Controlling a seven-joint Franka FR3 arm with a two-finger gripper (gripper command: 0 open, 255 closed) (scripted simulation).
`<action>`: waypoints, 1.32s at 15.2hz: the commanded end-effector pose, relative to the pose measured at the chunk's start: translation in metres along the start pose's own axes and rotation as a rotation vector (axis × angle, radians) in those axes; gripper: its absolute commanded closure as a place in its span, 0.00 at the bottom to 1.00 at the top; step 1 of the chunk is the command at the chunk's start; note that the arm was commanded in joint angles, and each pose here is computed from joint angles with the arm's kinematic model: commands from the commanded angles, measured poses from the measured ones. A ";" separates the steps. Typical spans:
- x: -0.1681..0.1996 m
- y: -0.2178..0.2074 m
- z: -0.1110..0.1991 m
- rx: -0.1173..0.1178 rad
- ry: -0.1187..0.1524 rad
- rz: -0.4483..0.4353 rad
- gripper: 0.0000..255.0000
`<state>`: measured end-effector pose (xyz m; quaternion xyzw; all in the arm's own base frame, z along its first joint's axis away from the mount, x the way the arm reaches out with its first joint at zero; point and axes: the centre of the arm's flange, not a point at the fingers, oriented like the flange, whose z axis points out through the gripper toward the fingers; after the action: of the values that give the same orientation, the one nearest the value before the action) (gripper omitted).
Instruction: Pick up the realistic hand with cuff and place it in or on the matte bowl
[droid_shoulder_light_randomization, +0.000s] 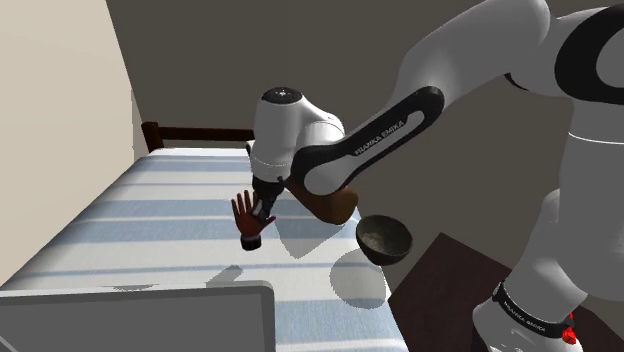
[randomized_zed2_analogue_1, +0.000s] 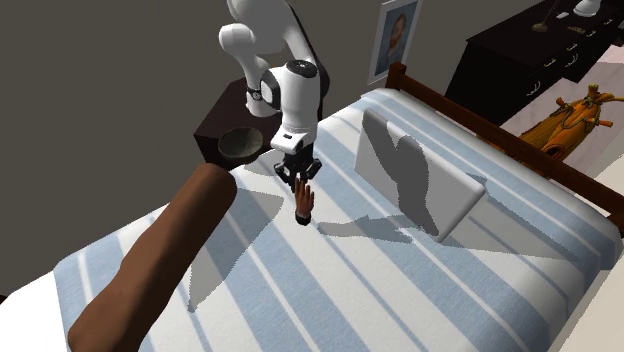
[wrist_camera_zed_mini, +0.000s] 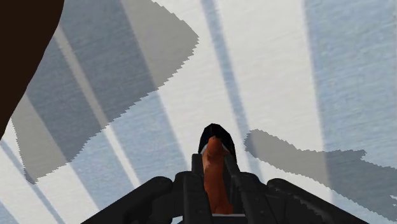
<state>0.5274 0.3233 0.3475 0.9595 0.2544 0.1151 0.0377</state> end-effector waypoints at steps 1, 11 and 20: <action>0.001 0.001 -0.011 0.000 0.000 0.000 1.00; 0.012 0.008 -0.062 0.000 0.000 0.000 1.00; 0.021 0.014 -0.108 0.000 0.000 0.000 1.00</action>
<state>0.5269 0.3231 0.4530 0.9595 0.2544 0.1151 0.0377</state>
